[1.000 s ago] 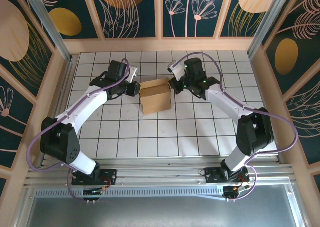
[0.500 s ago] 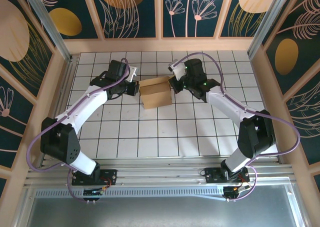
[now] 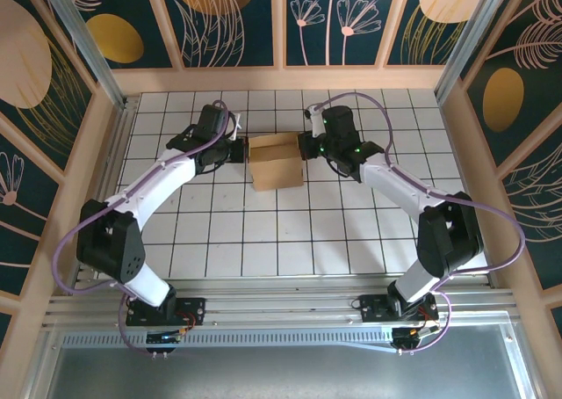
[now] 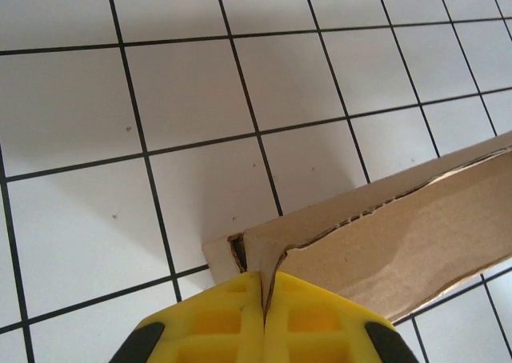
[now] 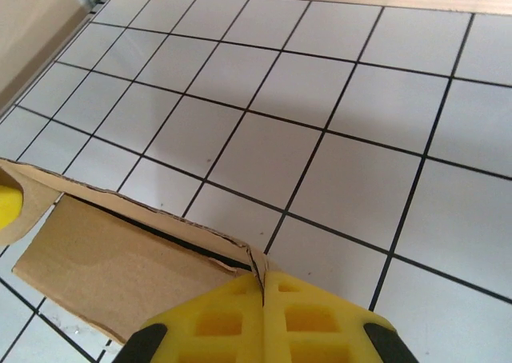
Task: Fold the paper box
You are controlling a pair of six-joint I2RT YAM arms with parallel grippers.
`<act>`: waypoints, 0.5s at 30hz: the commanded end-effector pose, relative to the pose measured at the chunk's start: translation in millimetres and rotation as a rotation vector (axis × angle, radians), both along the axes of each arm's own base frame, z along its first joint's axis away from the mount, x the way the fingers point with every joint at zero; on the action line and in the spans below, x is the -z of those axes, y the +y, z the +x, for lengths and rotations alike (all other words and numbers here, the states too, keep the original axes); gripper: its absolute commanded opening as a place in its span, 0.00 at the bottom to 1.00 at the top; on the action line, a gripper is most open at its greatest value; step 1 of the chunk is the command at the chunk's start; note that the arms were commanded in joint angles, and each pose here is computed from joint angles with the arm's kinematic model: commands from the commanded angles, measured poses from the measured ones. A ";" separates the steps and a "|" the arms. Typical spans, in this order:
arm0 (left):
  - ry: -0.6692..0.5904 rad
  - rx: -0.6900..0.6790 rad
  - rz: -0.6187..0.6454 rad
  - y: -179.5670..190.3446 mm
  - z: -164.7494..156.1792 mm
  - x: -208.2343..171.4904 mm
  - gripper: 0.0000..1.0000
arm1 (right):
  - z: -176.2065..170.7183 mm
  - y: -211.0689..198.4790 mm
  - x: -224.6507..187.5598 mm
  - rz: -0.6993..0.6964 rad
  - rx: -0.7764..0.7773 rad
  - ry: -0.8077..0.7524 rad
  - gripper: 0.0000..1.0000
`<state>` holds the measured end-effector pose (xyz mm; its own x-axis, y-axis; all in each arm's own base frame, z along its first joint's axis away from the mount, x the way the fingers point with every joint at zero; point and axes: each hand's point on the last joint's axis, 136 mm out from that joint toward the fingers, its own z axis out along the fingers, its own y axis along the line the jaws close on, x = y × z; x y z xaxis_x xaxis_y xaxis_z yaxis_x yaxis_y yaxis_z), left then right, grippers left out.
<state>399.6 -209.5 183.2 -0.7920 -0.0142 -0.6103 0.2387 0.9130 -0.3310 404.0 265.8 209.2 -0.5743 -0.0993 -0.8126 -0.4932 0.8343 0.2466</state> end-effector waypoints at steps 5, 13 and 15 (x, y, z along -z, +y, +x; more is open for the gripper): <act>0.001 -0.062 -0.027 -5.2 12.8 -0.4 0.01 | -1.8 3.9 18.8 0.045 0.101 0.043 0.00; 0.012 -0.074 -0.032 -6.2 9.9 6.6 0.00 | -0.1 -0.9 26.3 0.094 0.202 0.072 0.00; 0.015 -0.077 -0.036 -6.6 8.3 8.3 0.00 | 1.1 -4.2 28.4 0.097 0.238 0.072 0.00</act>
